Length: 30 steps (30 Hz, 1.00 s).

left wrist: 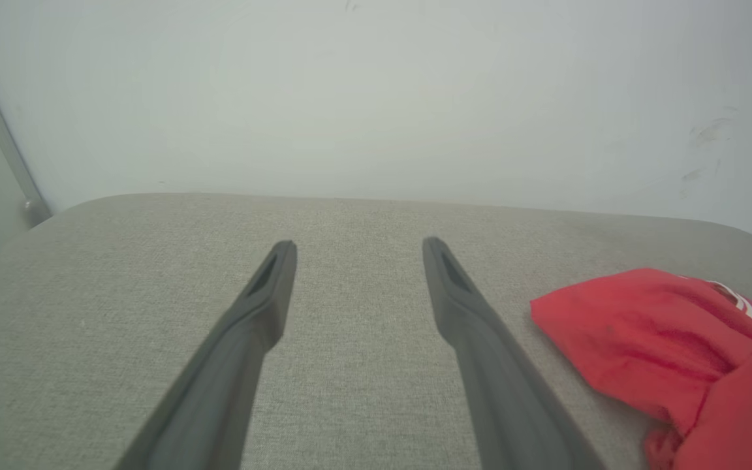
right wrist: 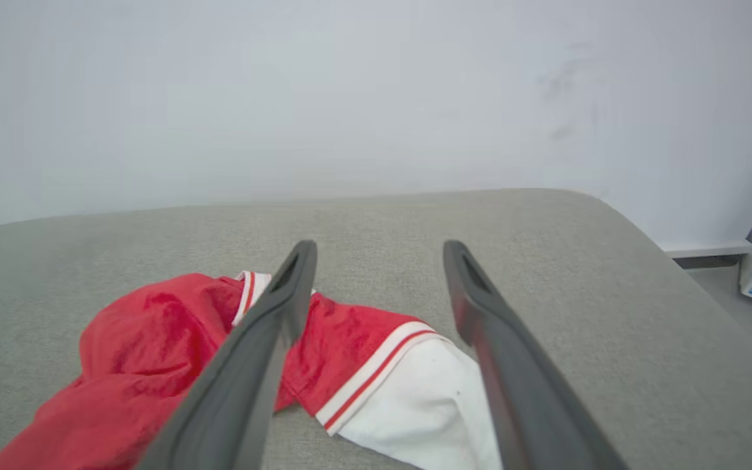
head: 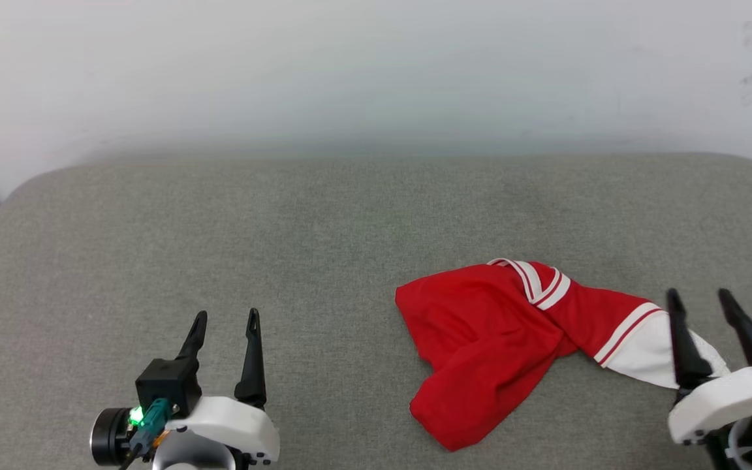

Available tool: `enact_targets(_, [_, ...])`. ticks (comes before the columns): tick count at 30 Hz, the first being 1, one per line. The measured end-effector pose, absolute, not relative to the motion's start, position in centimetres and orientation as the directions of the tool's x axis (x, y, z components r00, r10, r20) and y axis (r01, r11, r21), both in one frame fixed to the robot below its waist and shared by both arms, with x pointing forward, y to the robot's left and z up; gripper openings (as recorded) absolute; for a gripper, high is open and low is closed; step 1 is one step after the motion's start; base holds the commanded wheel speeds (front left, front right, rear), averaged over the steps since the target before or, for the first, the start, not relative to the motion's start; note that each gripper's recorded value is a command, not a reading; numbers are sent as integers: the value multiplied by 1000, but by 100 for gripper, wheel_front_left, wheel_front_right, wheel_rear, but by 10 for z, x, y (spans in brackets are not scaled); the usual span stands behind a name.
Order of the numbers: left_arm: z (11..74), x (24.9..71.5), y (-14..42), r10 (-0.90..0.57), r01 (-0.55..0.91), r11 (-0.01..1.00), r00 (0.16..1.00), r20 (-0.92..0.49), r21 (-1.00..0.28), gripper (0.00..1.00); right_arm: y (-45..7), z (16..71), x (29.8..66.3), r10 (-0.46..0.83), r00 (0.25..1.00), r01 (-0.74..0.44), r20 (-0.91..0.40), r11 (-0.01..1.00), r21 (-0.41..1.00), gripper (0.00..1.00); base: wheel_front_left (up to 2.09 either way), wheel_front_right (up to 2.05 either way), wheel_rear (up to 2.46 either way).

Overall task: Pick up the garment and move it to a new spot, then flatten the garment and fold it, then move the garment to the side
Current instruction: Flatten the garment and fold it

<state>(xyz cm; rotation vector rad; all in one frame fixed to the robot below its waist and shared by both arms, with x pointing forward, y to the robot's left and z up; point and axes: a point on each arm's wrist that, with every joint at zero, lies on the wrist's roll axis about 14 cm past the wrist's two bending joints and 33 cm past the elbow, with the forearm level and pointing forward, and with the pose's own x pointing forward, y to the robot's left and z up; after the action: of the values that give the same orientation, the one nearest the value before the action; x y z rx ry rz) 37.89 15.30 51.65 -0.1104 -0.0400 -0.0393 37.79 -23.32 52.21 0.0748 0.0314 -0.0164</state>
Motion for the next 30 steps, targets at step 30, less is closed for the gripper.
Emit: enact_targets(30, [522,484,10,-514,504,857,833,-204,-104,100,-206,545,384,16,998,-20,60,998,64,100,0,0,0])
